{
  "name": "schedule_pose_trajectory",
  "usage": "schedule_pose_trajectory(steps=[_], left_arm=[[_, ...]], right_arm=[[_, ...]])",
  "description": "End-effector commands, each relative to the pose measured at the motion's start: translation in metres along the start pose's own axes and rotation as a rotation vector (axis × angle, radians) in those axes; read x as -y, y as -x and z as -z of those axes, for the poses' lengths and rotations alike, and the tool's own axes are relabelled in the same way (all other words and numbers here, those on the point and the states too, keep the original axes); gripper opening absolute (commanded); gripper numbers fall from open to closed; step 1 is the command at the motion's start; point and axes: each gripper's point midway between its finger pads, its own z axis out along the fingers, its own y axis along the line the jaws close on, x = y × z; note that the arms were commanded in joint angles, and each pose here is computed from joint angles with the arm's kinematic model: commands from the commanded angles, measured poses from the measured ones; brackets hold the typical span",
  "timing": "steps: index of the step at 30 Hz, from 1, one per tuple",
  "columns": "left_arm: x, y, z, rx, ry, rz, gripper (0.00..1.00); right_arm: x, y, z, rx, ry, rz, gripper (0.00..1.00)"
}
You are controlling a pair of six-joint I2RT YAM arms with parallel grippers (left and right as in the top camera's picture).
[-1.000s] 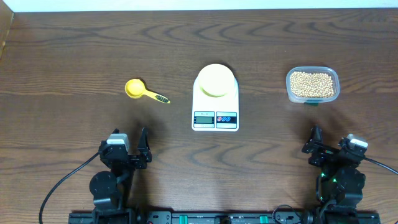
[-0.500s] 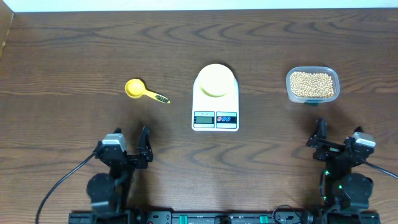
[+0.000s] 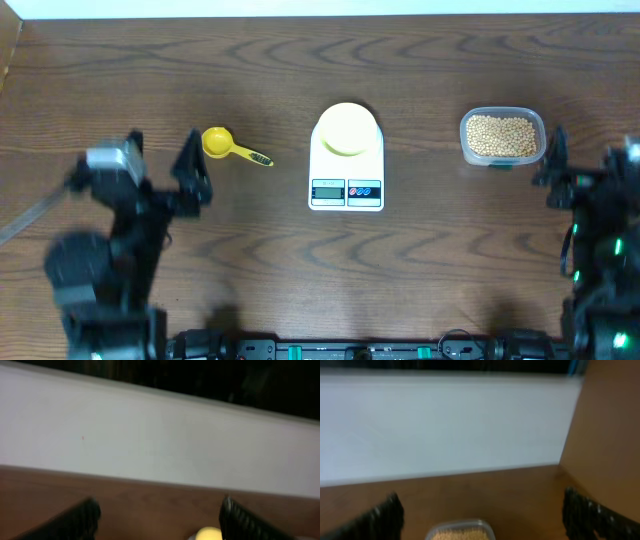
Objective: Scoop item into bowl and weigh 50g on scale
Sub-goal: 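Move the left gripper toward the yellow scoop and the right toward the soybean tub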
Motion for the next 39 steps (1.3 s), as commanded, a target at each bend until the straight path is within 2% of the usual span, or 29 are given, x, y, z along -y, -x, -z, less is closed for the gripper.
schedule_pose_trajectory(steps=[1,6,9,13,16,17,22,27,34,39], left_arm=[[-0.005,-0.002,-0.024,-0.129,0.013,0.026,0.79],[-0.017,-0.043,-0.039,-0.332,0.053,0.078,0.79],[-0.038,-0.059,-0.044,-0.387,0.158,0.076,0.79],[-0.082,-0.072,-0.06,-0.423,0.361,0.012,0.79],[-0.104,-0.085,-0.083,-0.451,0.399,-0.001,0.79],[-0.113,-0.089,-0.09,-0.46,0.415,0.007,0.98],[-0.155,-0.115,-0.12,-0.505,0.44,0.068,0.98],[-0.181,-0.13,-0.139,-0.495,0.444,0.123,0.98],[-0.201,-0.175,-0.159,-0.58,0.464,0.145,0.98],[-0.205,-0.2,-0.164,-0.663,0.471,0.168,0.98]], right_arm=[[-0.022,0.004,-0.022,-0.102,0.114,0.021,0.99],[-0.067,-0.012,-0.039,-0.247,0.355,-0.053,0.99],[-0.084,-0.021,-0.041,-0.294,0.449,-0.114,0.99],[-0.082,-0.038,-0.054,-0.396,0.38,-0.334,0.99],[-0.082,-0.047,-0.063,-0.425,0.36,-0.361,0.99],[-0.081,-0.05,-0.065,-0.433,0.352,-0.361,0.99],[-0.081,-0.06,-0.075,-0.46,0.337,-0.36,0.99],[-0.066,-0.063,-0.082,-0.449,0.242,-0.352,0.99],[-0.041,-0.067,-0.089,-0.436,0.07,-0.421,0.99],[-0.036,-0.082,-0.099,-0.473,0.022,-0.427,0.99]])
